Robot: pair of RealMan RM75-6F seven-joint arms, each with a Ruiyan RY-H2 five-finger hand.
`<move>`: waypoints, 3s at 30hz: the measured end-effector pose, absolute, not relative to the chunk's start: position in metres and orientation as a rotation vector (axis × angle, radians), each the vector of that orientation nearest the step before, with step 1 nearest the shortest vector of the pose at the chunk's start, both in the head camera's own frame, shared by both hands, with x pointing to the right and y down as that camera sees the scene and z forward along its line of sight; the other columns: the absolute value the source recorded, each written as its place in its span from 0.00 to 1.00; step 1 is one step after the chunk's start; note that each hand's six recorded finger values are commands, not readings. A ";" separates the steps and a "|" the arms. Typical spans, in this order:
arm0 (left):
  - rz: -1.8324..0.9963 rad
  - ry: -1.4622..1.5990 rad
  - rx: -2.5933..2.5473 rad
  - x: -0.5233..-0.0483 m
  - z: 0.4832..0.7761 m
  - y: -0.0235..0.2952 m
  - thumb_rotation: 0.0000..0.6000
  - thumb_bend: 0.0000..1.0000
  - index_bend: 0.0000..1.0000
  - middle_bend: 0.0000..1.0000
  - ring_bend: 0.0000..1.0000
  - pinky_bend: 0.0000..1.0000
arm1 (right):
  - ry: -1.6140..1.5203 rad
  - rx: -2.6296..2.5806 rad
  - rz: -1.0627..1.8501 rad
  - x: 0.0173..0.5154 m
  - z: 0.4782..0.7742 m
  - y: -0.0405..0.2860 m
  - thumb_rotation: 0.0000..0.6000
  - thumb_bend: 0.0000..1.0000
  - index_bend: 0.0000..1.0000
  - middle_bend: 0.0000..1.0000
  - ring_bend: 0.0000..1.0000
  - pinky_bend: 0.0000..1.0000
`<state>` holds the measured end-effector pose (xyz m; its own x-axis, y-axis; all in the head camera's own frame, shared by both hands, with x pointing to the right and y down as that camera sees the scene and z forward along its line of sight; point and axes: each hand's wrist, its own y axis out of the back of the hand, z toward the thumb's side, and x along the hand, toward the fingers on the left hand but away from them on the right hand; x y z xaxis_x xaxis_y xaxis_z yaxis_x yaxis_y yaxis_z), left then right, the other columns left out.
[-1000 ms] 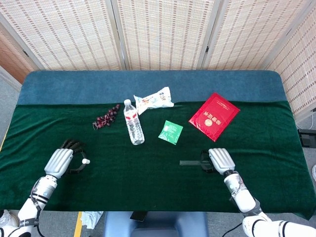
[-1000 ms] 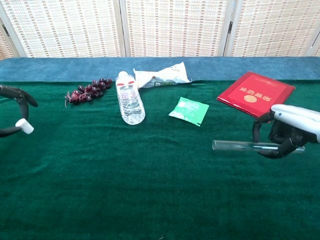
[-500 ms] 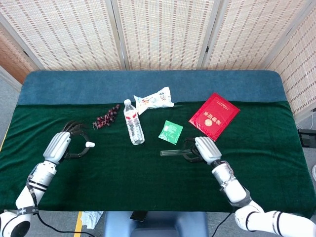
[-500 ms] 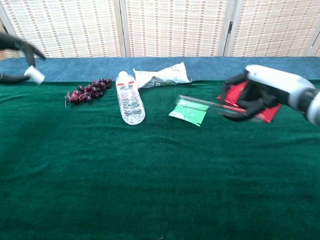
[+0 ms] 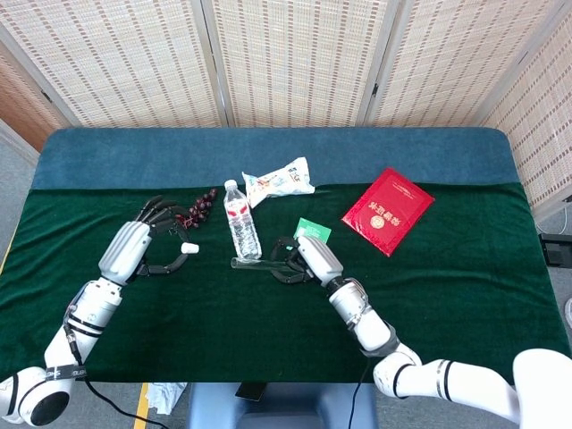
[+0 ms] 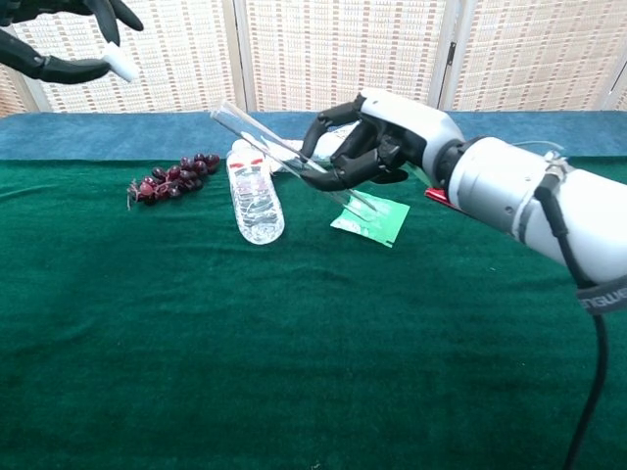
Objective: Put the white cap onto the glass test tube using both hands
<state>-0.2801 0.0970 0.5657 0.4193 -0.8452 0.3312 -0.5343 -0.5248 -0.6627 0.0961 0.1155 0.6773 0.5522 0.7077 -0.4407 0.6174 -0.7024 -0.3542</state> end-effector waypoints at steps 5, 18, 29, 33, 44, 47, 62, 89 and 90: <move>-0.869 1.163 -2.202 -0.270 0.563 0.100 1.00 0.53 0.61 0.29 0.15 0.00 | -1.177 -2.641 0.849 0.091 0.681 0.112 0.98 0.68 0.89 1.00 1.00 1.00; -0.818 1.126 -2.202 -0.239 0.569 0.106 1.00 0.53 0.61 0.29 0.15 0.00 | -1.212 -2.674 0.825 0.076 0.684 0.114 0.99 0.68 0.89 1.00 1.00 1.00; -0.815 1.117 -2.199 -0.236 0.569 0.108 1.00 0.53 0.61 0.29 0.15 0.00 | -1.221 -2.673 0.815 0.074 0.682 0.115 0.98 0.68 0.90 1.00 1.00 1.00; -0.813 1.118 -2.199 -0.236 0.568 0.108 1.00 0.53 0.61 0.29 0.15 0.00 | -1.223 -2.673 0.811 0.073 0.682 0.114 0.99 0.68 0.90 1.00 1.00 1.00; -0.812 1.116 -2.203 -0.235 0.569 0.107 1.00 0.53 0.61 0.29 0.15 0.00 | -1.218 -2.677 0.807 0.072 0.682 0.115 0.98 0.69 0.90 1.00 1.00 1.00; -0.815 1.119 -2.201 -0.237 0.569 0.107 1.00 0.53 0.61 0.29 0.15 0.00 | -1.223 -2.680 0.806 0.072 0.682 0.115 0.98 0.68 0.90 1.00 1.00 1.00; -0.813 1.115 -2.207 -0.237 0.570 0.108 1.00 0.53 0.61 0.29 0.15 0.00 | -1.226 -2.677 0.797 0.070 0.680 0.113 0.98 0.68 0.90 1.00 1.00 1.00; -0.817 1.110 -2.217 -0.234 0.574 0.109 1.00 0.53 0.61 0.29 0.15 0.00 | -1.238 -2.687 0.752 0.060 0.672 0.112 0.99 0.68 0.90 1.00 1.00 1.00; -0.818 1.110 -2.217 -0.234 0.574 0.109 1.00 0.53 0.61 0.29 0.15 0.00 | -1.237 -2.685 0.754 0.060 0.672 0.112 0.99 0.68 0.90 1.00 1.00 1.00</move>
